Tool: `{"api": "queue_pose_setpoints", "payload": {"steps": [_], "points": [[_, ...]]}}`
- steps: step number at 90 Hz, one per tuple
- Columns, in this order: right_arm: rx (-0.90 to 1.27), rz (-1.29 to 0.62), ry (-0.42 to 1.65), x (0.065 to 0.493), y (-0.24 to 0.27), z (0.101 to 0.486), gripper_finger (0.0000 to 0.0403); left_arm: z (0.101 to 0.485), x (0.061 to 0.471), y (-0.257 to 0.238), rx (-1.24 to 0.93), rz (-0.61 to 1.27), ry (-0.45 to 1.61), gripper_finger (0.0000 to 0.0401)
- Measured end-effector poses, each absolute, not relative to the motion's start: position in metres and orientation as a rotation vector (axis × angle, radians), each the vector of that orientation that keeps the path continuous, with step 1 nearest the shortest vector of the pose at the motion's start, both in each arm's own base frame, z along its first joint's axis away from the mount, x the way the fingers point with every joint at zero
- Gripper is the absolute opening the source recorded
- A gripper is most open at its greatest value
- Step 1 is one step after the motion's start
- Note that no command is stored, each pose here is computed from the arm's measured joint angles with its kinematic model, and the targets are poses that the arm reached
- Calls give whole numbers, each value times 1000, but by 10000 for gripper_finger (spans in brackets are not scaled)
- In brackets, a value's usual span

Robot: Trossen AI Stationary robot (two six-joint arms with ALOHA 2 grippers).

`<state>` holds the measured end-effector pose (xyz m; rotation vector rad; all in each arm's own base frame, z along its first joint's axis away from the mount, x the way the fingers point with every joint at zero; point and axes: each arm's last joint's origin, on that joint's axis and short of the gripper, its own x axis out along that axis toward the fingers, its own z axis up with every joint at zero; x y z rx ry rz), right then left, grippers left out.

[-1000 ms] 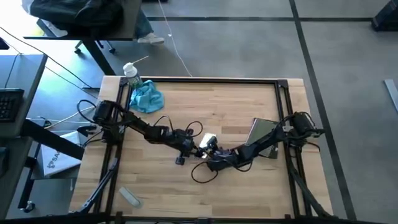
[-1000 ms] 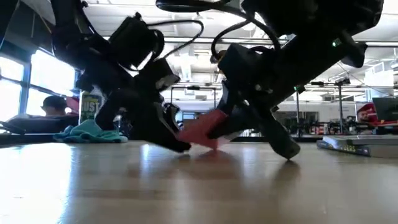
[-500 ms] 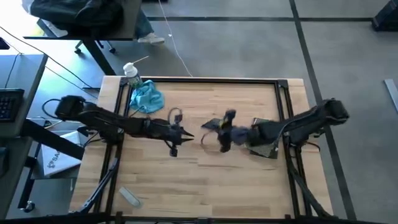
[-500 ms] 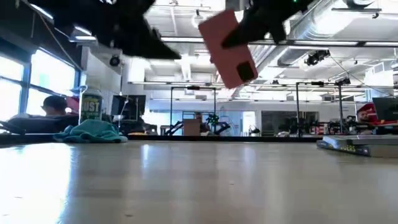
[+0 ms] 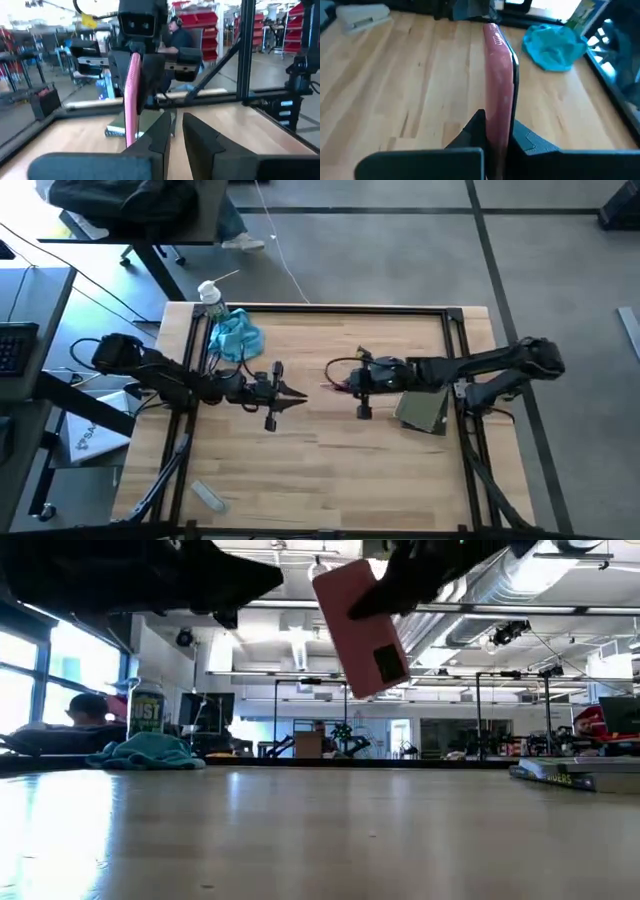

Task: Apply microfiber cloth
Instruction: Spray the back and front of the pink cellphone using the blue spray bottle

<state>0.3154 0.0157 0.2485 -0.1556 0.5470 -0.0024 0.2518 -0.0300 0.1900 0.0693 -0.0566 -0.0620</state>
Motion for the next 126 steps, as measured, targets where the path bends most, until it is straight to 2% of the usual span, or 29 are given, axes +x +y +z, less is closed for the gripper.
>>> {"api": "queue_pose_setpoints", "payload": {"steps": [20,60,70,100,112,126], "points": [[-162,54,560,333,18,224,2,182,256,-30,52,-27,-29,33],[-183,55,522,330,18,235,2,186,256,-28,93,22,-51,37],[-200,56,512,330,18,236,2,187,256,-28,94,30,-55,62],[-219,52,468,322,17,251,2,190,255,-25,93,129,-79,170],[-223,53,457,323,18,252,2,193,255,-25,107,135,-114,188],[-227,55,422,328,18,251,2,196,257,-25,112,136,-136,190]]}}
